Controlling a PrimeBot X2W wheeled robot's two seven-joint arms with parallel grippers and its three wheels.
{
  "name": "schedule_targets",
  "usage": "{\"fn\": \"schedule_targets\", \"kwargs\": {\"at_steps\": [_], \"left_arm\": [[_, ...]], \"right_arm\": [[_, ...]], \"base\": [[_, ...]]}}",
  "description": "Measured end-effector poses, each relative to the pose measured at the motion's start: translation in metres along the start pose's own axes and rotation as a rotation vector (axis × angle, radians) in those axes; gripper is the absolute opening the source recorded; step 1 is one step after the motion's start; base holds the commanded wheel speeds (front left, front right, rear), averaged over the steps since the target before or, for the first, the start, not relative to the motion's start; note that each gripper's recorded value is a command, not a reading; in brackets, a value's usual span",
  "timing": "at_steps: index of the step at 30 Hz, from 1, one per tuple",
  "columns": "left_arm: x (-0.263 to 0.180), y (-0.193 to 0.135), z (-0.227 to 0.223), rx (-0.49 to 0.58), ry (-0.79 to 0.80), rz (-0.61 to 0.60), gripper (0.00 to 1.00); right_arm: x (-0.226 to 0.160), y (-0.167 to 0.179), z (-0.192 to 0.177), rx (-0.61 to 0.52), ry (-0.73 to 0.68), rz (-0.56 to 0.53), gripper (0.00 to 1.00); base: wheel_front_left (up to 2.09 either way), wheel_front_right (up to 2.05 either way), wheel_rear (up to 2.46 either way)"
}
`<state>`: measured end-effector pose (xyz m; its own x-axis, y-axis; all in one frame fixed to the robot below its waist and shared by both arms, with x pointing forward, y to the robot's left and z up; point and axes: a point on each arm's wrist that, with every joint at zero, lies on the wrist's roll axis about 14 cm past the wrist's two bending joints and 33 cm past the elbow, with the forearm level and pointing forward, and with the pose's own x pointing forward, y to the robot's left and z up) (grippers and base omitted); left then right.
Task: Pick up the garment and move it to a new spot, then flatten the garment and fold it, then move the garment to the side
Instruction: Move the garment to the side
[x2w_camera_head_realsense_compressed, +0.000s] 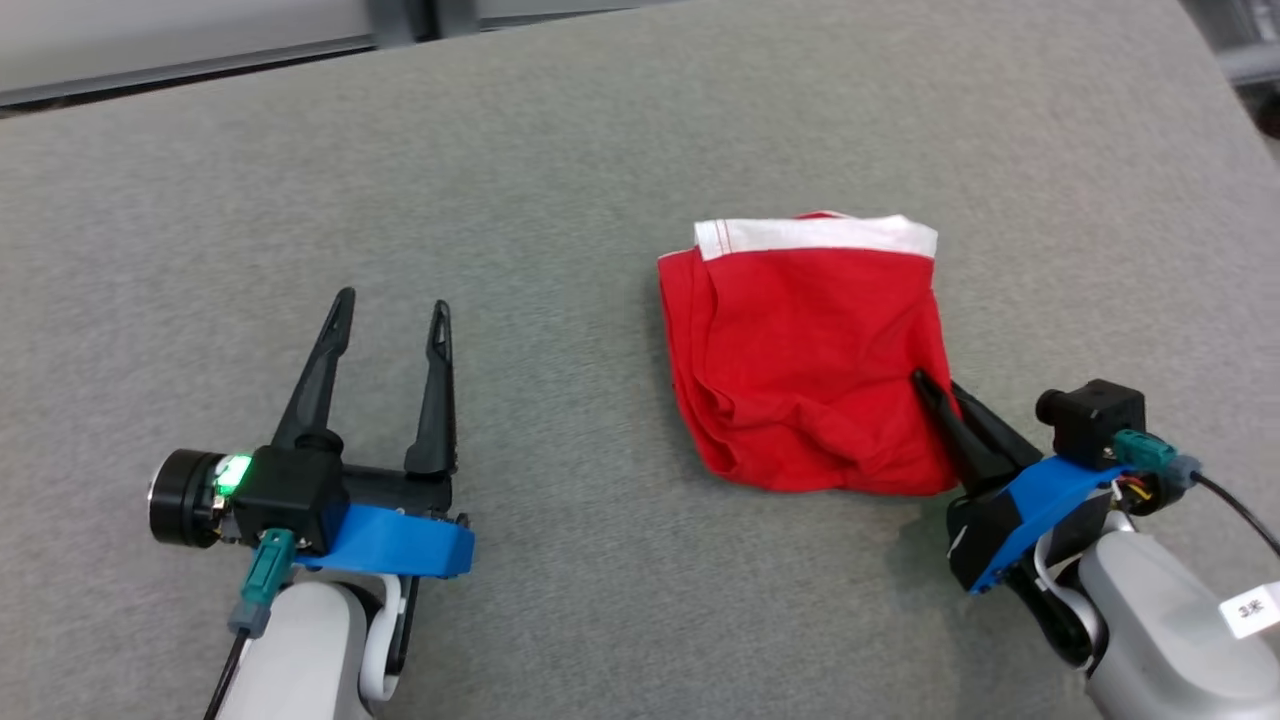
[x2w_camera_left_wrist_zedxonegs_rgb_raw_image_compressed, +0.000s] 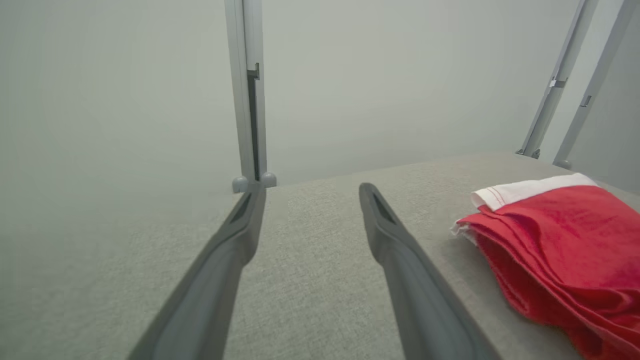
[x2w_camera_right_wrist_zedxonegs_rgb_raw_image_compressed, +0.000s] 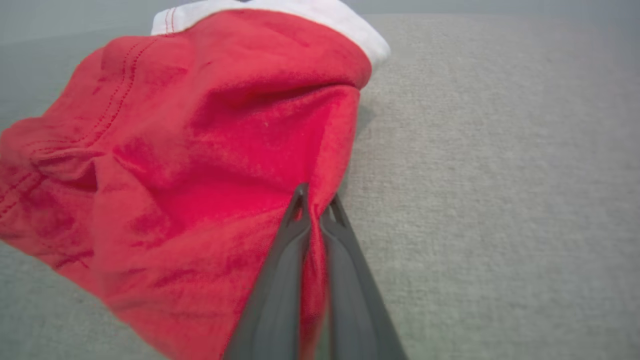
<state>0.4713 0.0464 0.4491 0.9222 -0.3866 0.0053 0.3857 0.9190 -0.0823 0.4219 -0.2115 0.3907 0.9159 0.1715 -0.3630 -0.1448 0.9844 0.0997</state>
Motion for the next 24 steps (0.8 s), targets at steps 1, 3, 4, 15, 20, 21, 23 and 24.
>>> {"fn": "schedule_targets", "kwargs": {"at_steps": [1, 3, 4, 15, 20, 21, 23, 24], "left_arm": [[0.004, -0.007, 0.0, -0.004, -0.004, -0.024, 1.0], [0.013, -0.018, 0.001, -0.002, -0.014, -0.063, 1.0], [0.017, -0.022, 0.002, -0.004, -0.019, -0.078, 1.0], [0.056, -0.026, -0.02, 0.0, -0.023, -0.146, 1.0], [0.065, -0.018, -0.035, -0.003, -0.01, -0.14, 1.0], [0.066, -0.018, -0.038, 0.0, -0.008, -0.144, 1.0], [0.069, -0.017, -0.042, 0.008, -0.006, -0.153, 1.0], [0.07, -0.018, -0.043, 0.009, -0.006, -0.159, 1.0]], "right_arm": [[-0.004, -0.008, 0.001, -0.003, -0.002, -0.021, 0.0], [-0.009, -0.024, 0.004, -0.005, -0.005, -0.057, 0.0], [-0.009, -0.03, 0.005, -0.014, -0.007, -0.07, 0.0], [0.035, -0.126, 0.046, -0.105, -0.04, -0.246, 0.0], [0.04, -0.176, 0.046, -0.142, -0.011, -0.364, 0.0], [0.04, -0.184, 0.048, -0.15, -0.01, -0.384, 0.0], [0.04, -0.197, 0.049, -0.159, -0.006, -0.419, 0.0], [0.039, -0.202, 0.049, -0.161, -0.005, -0.437, 0.0]], "base": [[0.0, 0.0, 0.0], [0.0, 0.0, 0.0], [0.0, 0.0, 0.0], [0.0, 0.0, 0.0], [0.0, 0.0, 0.0], [0.0, 0.0, 0.0], [0.0, 0.0, 0.0], [0.0, 0.0, 0.0]]}}
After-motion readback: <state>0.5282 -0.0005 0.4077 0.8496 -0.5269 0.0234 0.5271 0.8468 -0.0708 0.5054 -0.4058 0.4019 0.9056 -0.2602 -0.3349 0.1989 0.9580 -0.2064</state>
